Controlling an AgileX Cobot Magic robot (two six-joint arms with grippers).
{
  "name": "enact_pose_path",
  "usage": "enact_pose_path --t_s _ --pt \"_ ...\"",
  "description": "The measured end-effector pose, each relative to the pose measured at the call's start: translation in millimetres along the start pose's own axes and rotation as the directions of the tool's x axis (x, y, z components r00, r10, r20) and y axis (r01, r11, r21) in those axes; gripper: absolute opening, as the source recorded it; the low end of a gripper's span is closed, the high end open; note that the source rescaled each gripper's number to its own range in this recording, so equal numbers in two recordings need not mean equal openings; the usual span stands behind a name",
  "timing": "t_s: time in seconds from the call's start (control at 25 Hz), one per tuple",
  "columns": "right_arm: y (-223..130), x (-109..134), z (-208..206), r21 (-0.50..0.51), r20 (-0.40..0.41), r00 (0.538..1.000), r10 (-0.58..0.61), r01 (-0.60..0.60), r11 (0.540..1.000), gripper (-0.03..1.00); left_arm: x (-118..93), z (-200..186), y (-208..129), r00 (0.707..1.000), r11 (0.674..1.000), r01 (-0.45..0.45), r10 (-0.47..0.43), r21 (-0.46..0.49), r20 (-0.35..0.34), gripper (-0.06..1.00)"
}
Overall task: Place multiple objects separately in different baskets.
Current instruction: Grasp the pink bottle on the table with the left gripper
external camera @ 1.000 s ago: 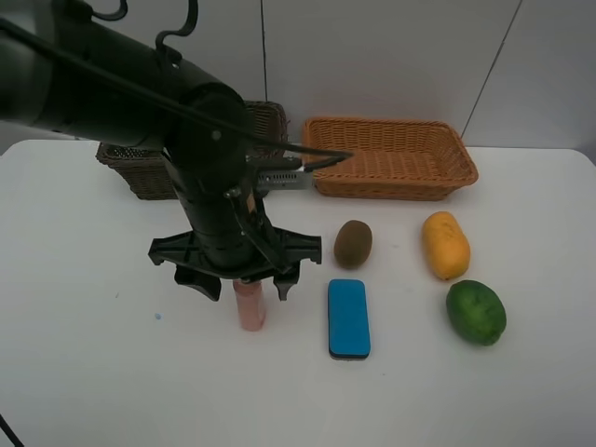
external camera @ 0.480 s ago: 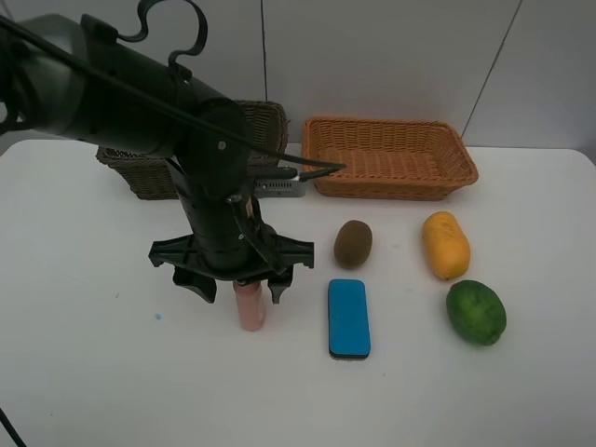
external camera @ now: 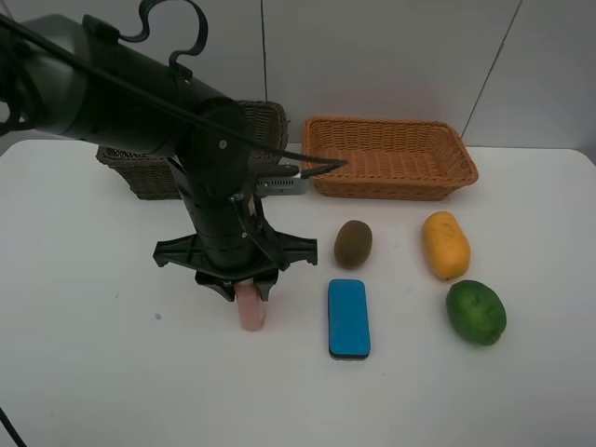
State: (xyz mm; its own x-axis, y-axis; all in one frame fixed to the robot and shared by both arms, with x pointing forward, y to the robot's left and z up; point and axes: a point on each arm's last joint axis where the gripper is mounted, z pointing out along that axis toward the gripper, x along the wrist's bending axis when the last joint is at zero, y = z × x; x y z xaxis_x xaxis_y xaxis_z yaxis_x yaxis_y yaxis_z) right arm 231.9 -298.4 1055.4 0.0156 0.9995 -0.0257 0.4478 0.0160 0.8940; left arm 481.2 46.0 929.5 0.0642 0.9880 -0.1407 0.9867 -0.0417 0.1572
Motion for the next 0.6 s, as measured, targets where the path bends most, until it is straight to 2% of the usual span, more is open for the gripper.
enact_pose_path --t_s 0.36,0.6 --pt "0.0 0.0 0.0 0.000 0.000 1.000 0.000 0.000 1.000 1.00 0.1 0.0 0.1 1.000 1.000 0.006 -0.006 0.004 0.004 0.27" --pt "0.0 0.0 0.0 0.000 0.000 1.000 0.000 0.000 1.000 1.00 -1.1 -18.1 -1.8 0.995 0.996 -0.091 0.091 -0.002 0.042 0.27"
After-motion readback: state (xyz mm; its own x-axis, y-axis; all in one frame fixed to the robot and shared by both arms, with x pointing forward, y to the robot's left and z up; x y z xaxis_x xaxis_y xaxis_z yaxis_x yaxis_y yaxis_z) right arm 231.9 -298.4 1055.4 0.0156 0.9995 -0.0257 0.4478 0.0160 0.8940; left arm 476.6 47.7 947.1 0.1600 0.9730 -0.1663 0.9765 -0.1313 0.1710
